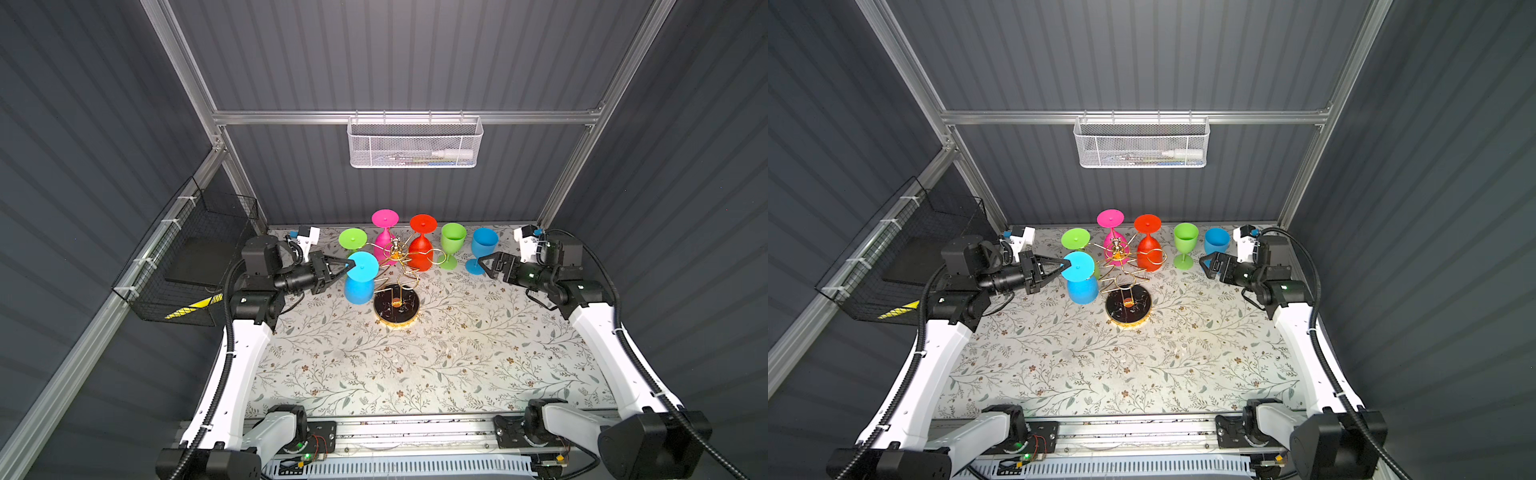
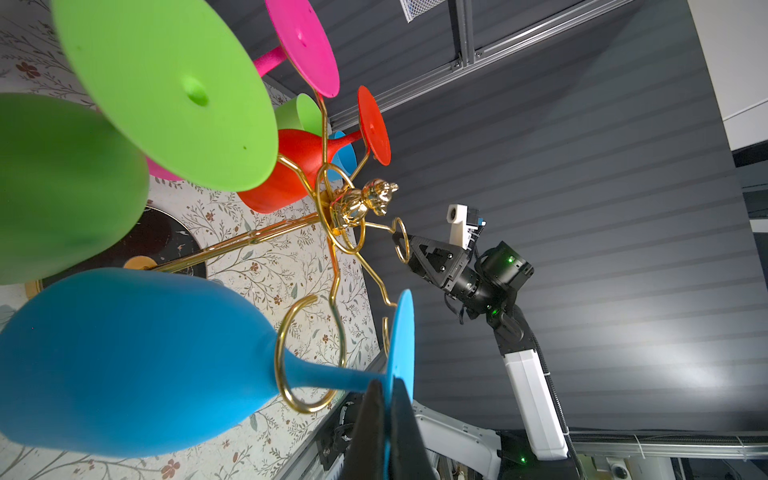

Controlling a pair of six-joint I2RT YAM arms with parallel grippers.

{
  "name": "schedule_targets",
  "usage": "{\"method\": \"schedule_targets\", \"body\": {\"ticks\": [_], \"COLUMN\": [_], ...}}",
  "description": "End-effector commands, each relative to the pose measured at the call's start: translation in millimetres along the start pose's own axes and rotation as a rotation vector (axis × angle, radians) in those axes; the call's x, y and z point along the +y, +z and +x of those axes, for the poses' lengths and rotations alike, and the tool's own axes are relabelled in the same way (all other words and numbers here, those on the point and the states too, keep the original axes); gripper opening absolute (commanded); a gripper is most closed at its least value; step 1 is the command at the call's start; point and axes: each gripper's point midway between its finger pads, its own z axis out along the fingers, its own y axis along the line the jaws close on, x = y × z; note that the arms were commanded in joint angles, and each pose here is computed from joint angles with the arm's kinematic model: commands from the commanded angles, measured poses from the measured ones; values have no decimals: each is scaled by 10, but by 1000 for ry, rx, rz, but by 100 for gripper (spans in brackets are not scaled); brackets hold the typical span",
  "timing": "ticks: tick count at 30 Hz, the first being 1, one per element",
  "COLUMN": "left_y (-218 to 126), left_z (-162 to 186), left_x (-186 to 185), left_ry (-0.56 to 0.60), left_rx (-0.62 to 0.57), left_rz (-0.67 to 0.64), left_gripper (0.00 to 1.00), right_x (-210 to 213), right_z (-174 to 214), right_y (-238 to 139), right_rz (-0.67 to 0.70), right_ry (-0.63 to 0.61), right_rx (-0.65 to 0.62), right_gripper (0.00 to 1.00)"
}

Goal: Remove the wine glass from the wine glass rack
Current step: 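Pull the blue glass off the rack hook with the left gripper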

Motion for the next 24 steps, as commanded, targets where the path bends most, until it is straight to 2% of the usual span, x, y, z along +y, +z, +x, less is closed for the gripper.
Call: {"method": "schedule_targets", "body": {"ticks": [1, 8, 24], "left_y": [53, 231, 276], "left_z": [29, 35, -255], "left_x": [-82, -84, -145], "left_ry": [41, 58, 80], "left_rx": [24, 42, -57], "left_rz": [14, 2, 3], "left_gripper": [0, 0, 0], "right_x": [55, 58, 65], "right_z": [-10, -4, -7], "right_y": [-24, -26, -43], "right_rz": [-24, -25, -23], "right_ry": [-3, -3, -13], "right_rx": [-11, -11, -13], "right_gripper": [99, 99, 99]}}
